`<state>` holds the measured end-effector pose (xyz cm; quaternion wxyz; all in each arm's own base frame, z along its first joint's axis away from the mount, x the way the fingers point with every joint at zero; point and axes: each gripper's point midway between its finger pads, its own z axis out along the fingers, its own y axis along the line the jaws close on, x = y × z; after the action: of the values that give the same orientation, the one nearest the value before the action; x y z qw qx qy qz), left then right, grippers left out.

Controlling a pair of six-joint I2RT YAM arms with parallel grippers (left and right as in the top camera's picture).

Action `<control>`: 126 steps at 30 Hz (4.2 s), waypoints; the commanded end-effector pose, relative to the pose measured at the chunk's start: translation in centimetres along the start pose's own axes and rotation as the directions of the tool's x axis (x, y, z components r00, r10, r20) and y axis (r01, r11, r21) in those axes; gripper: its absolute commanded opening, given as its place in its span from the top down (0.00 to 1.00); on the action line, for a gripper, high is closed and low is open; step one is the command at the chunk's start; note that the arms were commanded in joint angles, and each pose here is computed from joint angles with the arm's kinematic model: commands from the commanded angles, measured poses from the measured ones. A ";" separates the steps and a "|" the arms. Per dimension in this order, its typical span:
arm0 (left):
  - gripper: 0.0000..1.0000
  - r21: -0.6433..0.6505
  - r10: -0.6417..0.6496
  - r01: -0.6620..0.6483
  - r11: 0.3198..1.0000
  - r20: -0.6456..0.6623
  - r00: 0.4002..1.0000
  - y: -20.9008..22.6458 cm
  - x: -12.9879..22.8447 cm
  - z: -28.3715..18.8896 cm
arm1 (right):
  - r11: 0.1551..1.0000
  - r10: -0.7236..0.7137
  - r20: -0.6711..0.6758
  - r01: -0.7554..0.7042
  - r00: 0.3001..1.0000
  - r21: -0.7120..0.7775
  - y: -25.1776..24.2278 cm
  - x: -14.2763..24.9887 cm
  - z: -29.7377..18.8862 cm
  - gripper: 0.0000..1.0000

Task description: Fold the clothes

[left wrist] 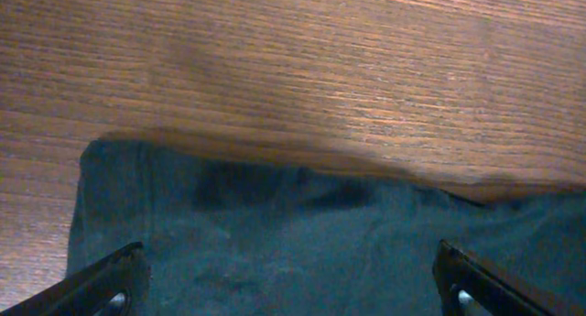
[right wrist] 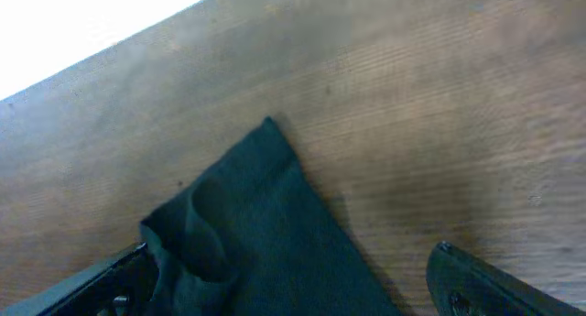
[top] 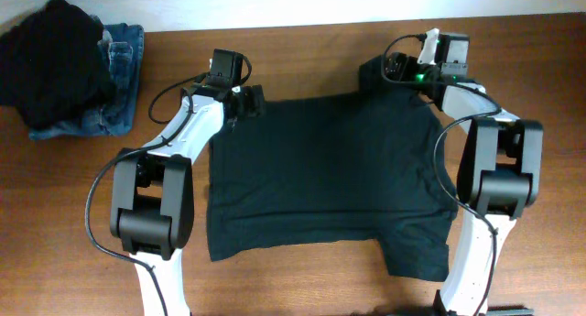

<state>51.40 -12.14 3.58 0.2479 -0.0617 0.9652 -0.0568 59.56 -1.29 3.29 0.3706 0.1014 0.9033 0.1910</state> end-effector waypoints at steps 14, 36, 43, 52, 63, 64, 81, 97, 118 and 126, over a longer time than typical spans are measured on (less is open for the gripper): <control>0.01 -0.002 -0.016 0.016 1.000 -0.010 1.000 -0.1 0.3 0.6 | 0.997 -0.052 -0.031 0.050 0.998 -0.053 2.5 1.0 1.9 0.02; 0.03 -0.027 -0.004 0.002 1.000 -0.087 0.996 0.1 2.7 1.8 | 0.990 -0.141 -0.015 0.142 0.990 0.015 2.0 2.0 4.0 0.01; 0.03 -0.061 -0.005 0.001 0.998 -0.067 0.998 0.8 2.4 2.1 | 0.989 -0.146 0.007 0.146 0.989 0.038 1.7 1.4 3.9 0.00; 0.03 -0.123 0.033 -0.029 0.992 0.027 0.999 1.7 -0.1 1.7 | 0.988 -0.143 0.001 0.143 0.990 0.058 1.2 1.6 4.0 0.01; 0.07 -0.093 -0.043 0.045 0.995 0.024 0.999 6.1 -1.9 1.1 | 0.988 -0.148 0.016 0.147 0.989 0.056 1.4 1.2 4.0 0.01; 0.06 -0.061 -0.034 0.035 0.998 0.017 0.999 6.1 -2.0 1.1 | 0.987 -0.150 0.022 0.149 0.988 0.054 1.4 1.1 4.0 0.01; 0.07 0.110 0.084 -0.089 0.990 0.049 0.995 4.3 -3.1 1.5 | 0.986 -0.158 0.048 0.156 0.986 0.050 1.6 0.4 4.0 0.01; 0.06 0.105 0.081 -0.082 0.991 0.008 0.997 4.8 -1.5 4.0 | 0.986 -0.161 0.058 0.159 0.985 0.049 1.7 0.2 4.0 0.01; 0.50 0.156 0.066 -0.063 0.986 -0.012 0.998 3.8 -1.1 3.9 | 0.981 -0.181 0.134 0.170 0.974 0.094 1.4 -1.7 3.7 0.01; 0.72 0.143 0.065 -0.060 0.988 -0.025 0.998 4.1 -0.8 4.0 | 0.976 -0.199 0.211 0.174 0.957 0.132 1.1 -3.7 3.3 0.01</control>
<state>53.78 -8.18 0.98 0.2500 -0.0149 0.9611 -0.1164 64.18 -0.37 4.14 0.4739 0.0566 0.8726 0.1037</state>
